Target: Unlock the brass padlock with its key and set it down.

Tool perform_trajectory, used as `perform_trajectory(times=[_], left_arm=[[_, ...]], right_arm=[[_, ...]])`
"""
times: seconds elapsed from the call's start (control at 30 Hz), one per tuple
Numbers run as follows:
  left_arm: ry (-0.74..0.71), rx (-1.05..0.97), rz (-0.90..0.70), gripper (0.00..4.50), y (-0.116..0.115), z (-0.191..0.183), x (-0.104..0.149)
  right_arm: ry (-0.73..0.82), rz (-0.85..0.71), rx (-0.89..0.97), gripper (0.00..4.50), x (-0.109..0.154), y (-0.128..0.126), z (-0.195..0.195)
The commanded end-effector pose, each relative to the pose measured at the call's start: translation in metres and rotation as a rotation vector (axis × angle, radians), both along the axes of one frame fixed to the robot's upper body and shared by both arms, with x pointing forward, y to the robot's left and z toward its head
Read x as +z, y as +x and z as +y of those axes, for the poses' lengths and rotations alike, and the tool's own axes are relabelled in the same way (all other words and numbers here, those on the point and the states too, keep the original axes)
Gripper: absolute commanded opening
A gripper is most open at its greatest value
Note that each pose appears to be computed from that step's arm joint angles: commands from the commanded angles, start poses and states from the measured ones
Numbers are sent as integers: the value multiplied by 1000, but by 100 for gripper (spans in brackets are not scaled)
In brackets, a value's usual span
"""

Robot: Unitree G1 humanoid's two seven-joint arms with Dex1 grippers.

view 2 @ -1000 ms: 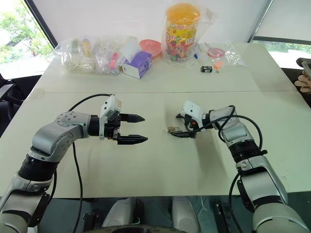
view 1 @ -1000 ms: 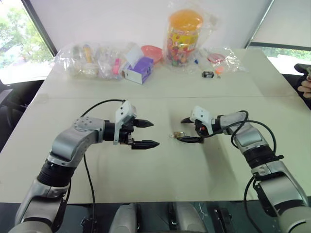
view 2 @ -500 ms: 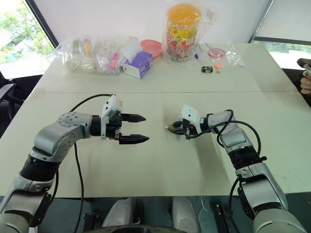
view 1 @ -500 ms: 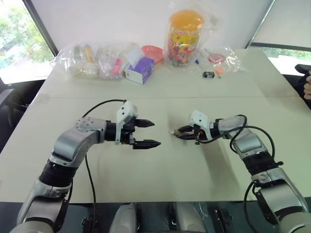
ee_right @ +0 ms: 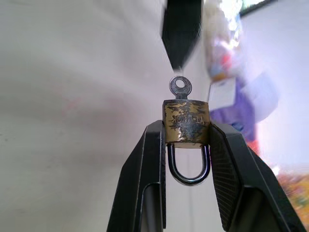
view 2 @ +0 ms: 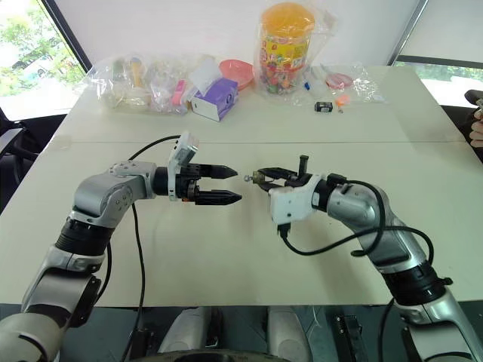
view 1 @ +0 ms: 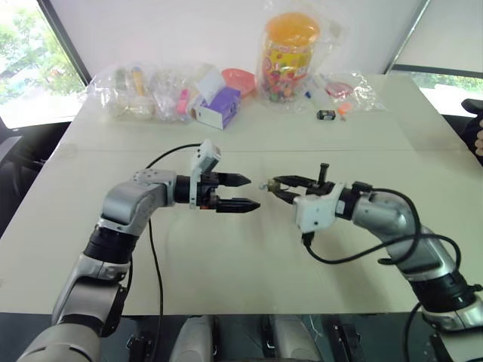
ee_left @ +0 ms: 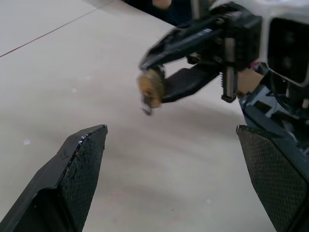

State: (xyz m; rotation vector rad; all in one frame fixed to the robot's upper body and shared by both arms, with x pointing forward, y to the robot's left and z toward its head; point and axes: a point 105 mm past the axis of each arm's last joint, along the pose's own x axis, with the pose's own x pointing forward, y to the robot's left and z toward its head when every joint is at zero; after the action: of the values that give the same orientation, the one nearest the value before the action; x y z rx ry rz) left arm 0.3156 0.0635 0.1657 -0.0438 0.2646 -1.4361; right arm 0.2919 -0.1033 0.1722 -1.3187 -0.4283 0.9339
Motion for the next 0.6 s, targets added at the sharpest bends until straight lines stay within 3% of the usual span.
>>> perform_trajectory(times=[0.03, 0.2, 0.3, 0.43, 0.6], left_arm=[[-15, -39, -26, 450, 0, -2, 8], [-28, -61, -38, 450, 3, -2, 10], [-27, -65, -48, 320, 5, -4, 9], [-16, -56, -59, 115, 7, -7, 6], [-20, -58, -62, 115, 6, -9, 6]], right_arm=[[20, -83, 31, 64, 18, -10, 6], [24, -76, 36, 64, 19, -14, 11], [17, -78, 35, 64, 19, -13, 11], [13, -71, 45, 64, 18, -13, 13], [8, -66, 51, 64, 18, -13, 13]])
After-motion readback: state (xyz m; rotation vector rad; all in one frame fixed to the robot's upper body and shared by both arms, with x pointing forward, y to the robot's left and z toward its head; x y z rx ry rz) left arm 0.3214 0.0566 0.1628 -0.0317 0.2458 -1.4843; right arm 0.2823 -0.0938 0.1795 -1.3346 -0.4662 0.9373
